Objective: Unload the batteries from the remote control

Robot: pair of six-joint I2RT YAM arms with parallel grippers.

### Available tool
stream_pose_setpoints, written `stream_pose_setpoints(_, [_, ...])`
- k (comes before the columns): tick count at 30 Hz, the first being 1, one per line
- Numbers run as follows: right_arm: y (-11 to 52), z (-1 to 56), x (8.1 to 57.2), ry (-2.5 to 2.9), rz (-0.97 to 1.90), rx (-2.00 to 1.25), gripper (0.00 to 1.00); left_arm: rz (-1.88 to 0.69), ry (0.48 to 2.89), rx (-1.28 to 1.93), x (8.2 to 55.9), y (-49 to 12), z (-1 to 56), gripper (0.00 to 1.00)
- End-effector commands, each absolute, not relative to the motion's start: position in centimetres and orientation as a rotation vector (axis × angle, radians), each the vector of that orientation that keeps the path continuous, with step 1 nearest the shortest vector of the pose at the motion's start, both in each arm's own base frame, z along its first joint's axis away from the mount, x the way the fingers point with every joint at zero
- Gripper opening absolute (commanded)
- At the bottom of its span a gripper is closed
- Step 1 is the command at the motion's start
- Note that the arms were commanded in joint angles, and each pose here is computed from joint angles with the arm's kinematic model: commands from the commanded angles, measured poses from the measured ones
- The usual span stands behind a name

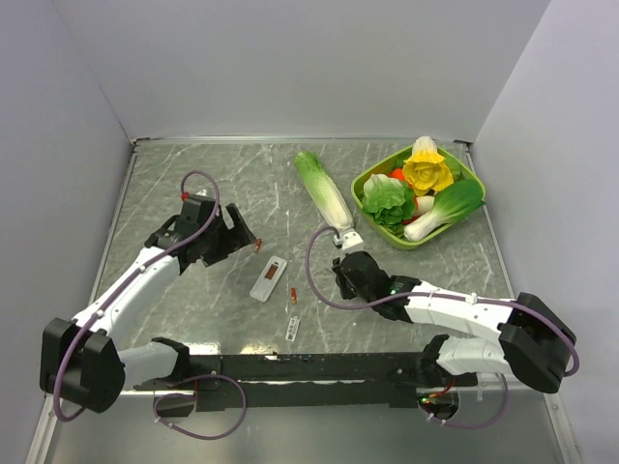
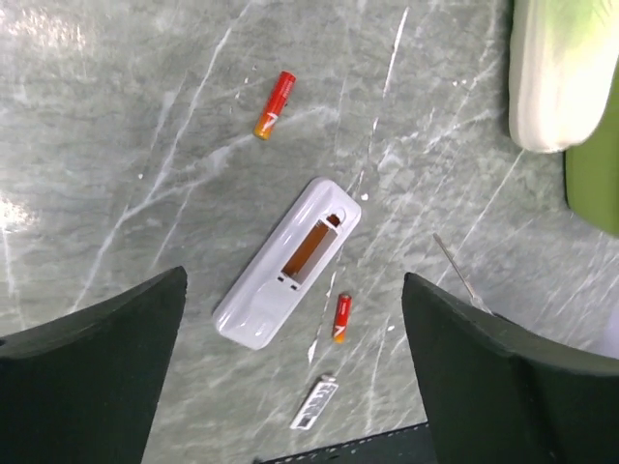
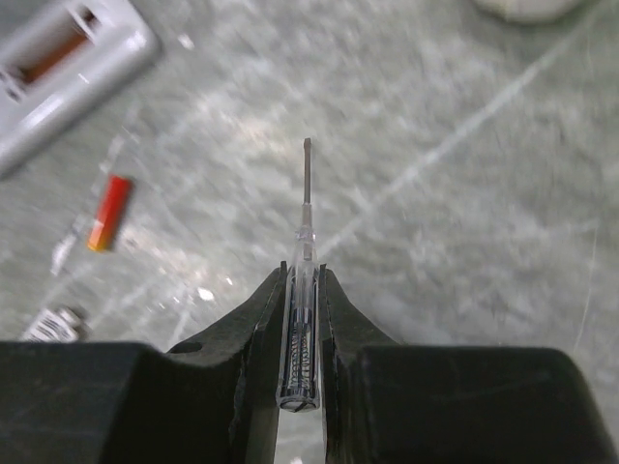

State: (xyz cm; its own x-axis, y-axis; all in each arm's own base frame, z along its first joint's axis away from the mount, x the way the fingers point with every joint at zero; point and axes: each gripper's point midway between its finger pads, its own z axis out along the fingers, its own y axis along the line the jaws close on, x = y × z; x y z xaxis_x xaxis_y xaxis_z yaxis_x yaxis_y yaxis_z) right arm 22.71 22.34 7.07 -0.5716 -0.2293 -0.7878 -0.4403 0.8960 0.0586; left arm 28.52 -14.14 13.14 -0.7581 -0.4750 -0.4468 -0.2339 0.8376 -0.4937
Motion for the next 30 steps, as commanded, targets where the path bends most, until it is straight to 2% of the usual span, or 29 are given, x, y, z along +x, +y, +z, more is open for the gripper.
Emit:
stream_pose_setpoints(1, [21.0, 6.0, 21.8, 2.256, 0.304, -0.37, 0.05, -0.6, 2.407, -0.478, 27.8, -14.2, 14.3, 0.99])
stream_pose_setpoints(6, [21.6, 5.1, 21.5, 2.241, 0.387, -0.307, 0.11, -0.772, 2.365, -0.312, 27.2, -16.4, 15.5, 0.99])
stream_pose_setpoints(8, [21.2, 4.0, 21.1, 2.268, 0.369, -0.279, 0.16, -0.846, 2.274, -0.174, 27.3, -17.3, 17.2, 0.99])
stream_pose_setpoints(13, [21.8, 2.8, 20.4, 2.29, 0.419, -0.29, 0.29, -0.848, 1.993, -0.109, 26.3, -16.0, 19.8, 1.0])
stream_pose_setpoints(16, [22.0, 2.2, 20.3, 2.324, 0.408, -0.282, 0.34, -0.829, 1.834, -0.185, 26.0, -14.4, 21.6, 1.0])
stream_pose_setpoints(24, [22.5, 3.1, 20.4, 2.305, 0.428, -0.271, 0.45, -0.752, 1.796, -0.201, 25.4, -12.8, 21.5, 0.99])
stream_pose_setpoints(26, [22.4, 4.5, 20.4, 2.277, 0.439, -0.286, 0.55, -0.754, 1.811, -0.187, 25.3, -12.9, 21.4, 0.99])
stream_pose_setpoints(27, [22.6, 5.9, 20.5, 2.24, 0.468, -0.281, 0.75, -0.753, 1.815, -0.185, 25.3, -12.9, 21.3, 0.99])
stream_pose_setpoints(30, [22.0, 8.5, 20.2, 2.186, 0.487, -0.321, 0.98, -0.755, 1.833, -0.176, 25.3, -13.1, 21.4, 0.99])
